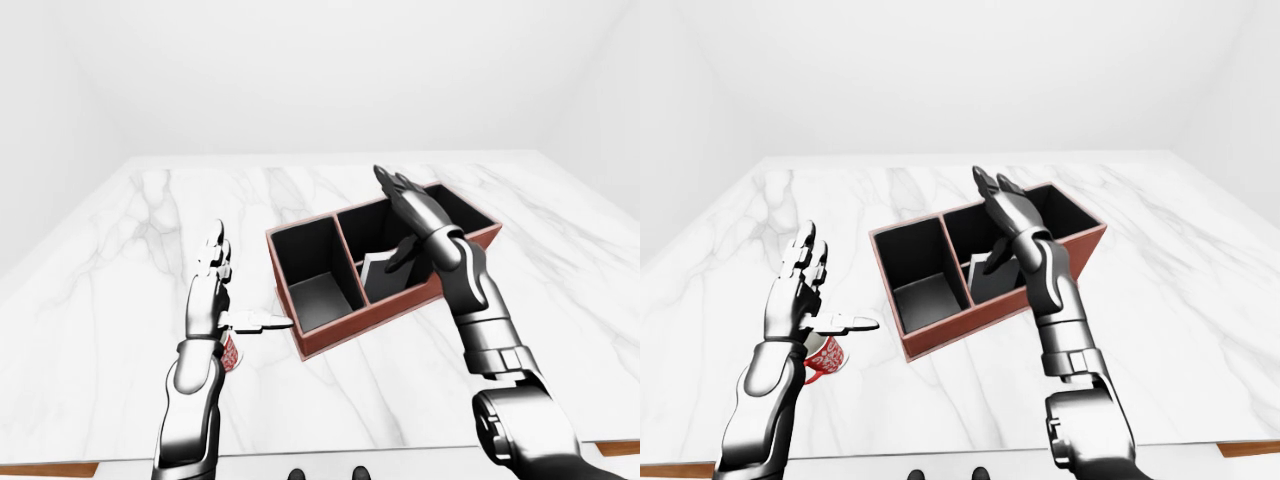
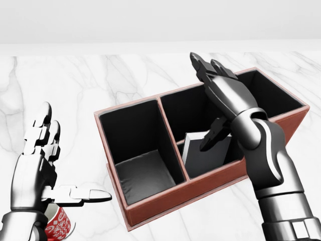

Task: Pick up the book and place it in the back compartment of the caddy.

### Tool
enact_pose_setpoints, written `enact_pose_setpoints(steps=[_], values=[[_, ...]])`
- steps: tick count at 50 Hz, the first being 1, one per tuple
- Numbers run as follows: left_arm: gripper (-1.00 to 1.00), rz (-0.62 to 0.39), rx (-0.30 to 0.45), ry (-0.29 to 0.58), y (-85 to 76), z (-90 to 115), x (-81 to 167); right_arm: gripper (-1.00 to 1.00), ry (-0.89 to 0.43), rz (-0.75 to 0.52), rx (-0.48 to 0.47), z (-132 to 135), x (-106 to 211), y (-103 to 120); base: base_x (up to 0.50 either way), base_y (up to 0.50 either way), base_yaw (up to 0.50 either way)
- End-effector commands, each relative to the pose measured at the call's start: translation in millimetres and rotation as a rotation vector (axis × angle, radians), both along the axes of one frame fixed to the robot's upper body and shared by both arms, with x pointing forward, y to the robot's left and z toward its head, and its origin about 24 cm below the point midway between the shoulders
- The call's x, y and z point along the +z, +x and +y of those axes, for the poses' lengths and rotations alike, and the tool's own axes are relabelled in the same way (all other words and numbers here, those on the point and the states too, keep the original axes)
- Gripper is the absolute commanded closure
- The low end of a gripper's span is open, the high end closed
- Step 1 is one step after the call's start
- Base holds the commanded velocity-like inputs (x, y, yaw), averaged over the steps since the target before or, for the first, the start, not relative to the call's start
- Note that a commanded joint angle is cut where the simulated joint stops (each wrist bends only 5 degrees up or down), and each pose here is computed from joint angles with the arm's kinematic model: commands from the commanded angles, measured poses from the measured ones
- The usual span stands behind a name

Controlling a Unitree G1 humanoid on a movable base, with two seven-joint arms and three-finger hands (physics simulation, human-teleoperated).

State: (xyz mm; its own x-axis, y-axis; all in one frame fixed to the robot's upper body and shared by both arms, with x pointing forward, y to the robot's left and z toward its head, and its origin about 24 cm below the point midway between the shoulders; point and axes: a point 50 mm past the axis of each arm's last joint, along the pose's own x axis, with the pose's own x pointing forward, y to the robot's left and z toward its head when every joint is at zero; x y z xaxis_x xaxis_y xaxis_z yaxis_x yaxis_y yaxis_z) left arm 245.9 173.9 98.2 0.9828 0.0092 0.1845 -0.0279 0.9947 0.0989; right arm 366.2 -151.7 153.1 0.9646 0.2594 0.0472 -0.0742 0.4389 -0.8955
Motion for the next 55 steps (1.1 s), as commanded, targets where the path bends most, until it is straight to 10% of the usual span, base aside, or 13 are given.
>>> enact_pose_setpoints(steps=[1, 19, 39, 55], values=[[-1.0, 0.007, 0.0, 0.0, 0.2, 0, -2, -1.0, 0.057, -0.111, 0.042, -1, 40, -32, 0.0, 0.0, 0.0], [-1.0, -0.05, -0.01, 0.0, -5.9, -1, 11, -1.0, 0.193, -0.308, 0.116, -2, 77, -88, 0.0, 0.0, 0.0], [-1.0, -0.401, -0.047, 0.009, -48.1, -1, 86, -1.0, 0.292, -0.664, 0.22, -9, 114, -184, 0.0, 0.0, 0.0], [-1.0, -0.578, -0.045, 0.014, -73.9, 1, 118, -1.0, 0.496, -0.725, 0.212, -19, 107, -213, 0.0, 0.0, 0.0]])
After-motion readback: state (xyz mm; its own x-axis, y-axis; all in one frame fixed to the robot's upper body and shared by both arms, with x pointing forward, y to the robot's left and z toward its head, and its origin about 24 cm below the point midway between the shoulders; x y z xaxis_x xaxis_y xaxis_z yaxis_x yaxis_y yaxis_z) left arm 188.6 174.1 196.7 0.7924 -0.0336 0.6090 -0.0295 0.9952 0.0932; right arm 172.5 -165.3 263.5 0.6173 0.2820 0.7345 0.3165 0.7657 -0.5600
